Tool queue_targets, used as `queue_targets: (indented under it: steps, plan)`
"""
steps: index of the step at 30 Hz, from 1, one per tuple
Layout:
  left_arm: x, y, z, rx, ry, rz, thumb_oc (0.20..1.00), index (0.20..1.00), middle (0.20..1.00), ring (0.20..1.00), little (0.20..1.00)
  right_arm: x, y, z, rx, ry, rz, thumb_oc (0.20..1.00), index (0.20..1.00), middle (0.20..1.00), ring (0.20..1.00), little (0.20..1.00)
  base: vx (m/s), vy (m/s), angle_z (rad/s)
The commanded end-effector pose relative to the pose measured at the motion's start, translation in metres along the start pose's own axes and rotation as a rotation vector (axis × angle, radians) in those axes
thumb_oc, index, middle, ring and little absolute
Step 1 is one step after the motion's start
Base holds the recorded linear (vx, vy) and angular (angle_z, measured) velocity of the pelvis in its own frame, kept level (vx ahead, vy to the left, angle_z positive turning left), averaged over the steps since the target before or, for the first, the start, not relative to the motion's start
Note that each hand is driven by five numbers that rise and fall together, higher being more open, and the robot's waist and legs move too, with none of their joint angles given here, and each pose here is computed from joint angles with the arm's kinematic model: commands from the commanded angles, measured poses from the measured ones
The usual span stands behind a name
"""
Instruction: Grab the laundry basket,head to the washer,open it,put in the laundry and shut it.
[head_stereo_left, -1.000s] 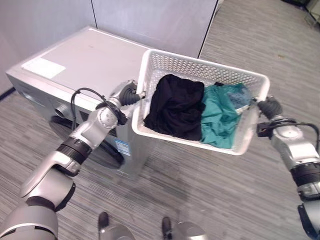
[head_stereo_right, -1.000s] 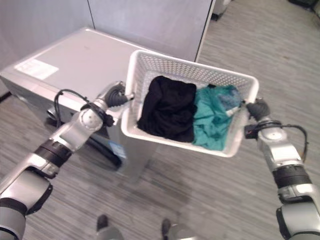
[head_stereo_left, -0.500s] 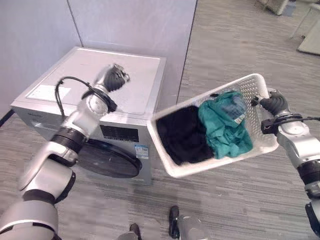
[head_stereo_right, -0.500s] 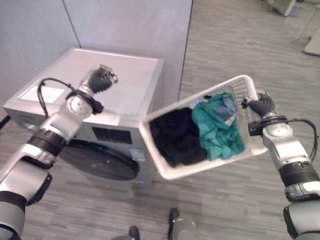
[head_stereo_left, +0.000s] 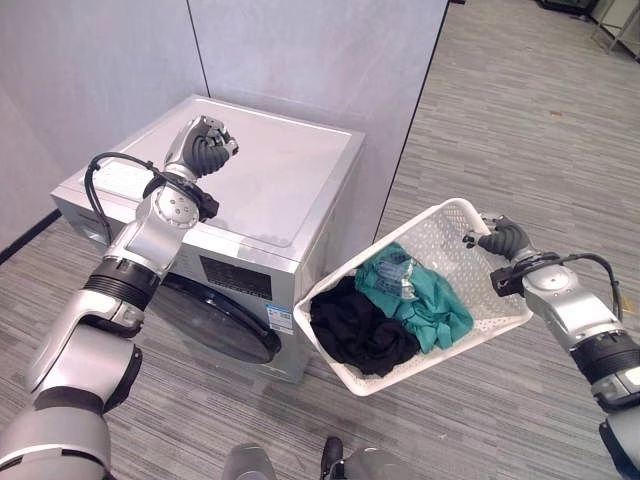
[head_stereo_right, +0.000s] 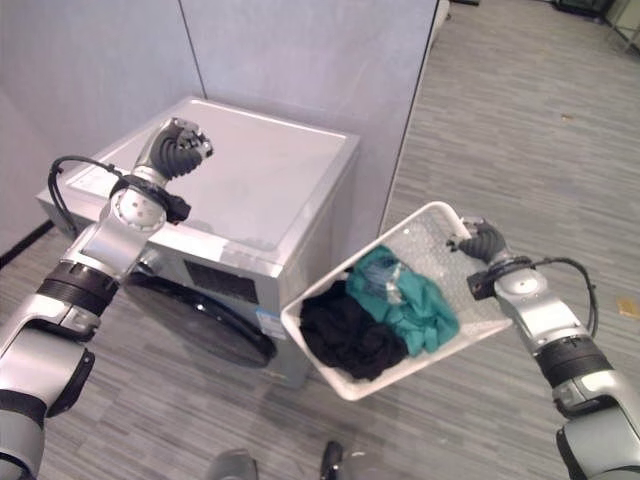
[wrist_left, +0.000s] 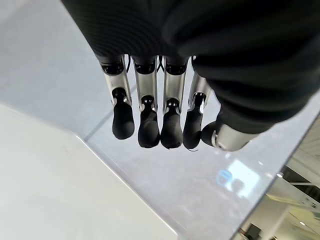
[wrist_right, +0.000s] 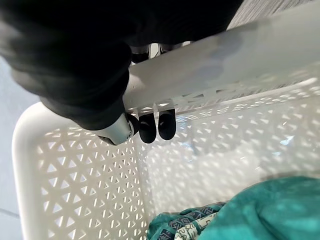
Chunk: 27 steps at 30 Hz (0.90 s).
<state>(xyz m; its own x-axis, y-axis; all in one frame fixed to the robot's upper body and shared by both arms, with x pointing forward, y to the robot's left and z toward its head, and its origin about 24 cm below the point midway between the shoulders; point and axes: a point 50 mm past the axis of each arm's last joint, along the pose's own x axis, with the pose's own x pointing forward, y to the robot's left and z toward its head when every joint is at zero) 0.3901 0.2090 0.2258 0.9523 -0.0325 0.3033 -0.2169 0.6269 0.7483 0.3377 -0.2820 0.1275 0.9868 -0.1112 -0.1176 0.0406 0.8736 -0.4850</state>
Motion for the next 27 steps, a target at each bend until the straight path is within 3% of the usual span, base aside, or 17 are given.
queue_targets:
  steps: [1,12,20,27]
  plan:
    - [0.003,0.010,0.007,-0.011,-0.036,0.045,0.200,0.200,0.200,0.200,0.200,0.002,-0.038,0.078,0.166,-0.326,-0.136,0.200,0.200,0.200,0.200,0.200,0.06,0.070,-0.10]
    - [0.002,0.005,-0.004,0.027,0.001,0.024,0.200,0.200,0.200,0.200,0.200,0.004,-0.062,0.080,0.154,-0.296,-0.217,0.200,0.200,0.200,0.200,0.200,0.05,0.075,-0.06]
    - [0.002,0.012,-0.011,0.051,0.030,0.021,0.200,0.200,0.200,0.200,0.200,-0.006,-0.112,0.119,0.065,-0.363,-0.360,0.200,0.200,0.200,0.200,0.200,-0.01,-0.037,-0.06]
    - [0.001,0.011,-0.012,0.048,0.029,0.008,0.200,0.200,0.200,0.200,0.200,-0.011,-0.129,0.148,0.054,-0.415,-0.407,0.200,0.200,0.200,0.200,0.200,-0.01,-0.056,-0.10]
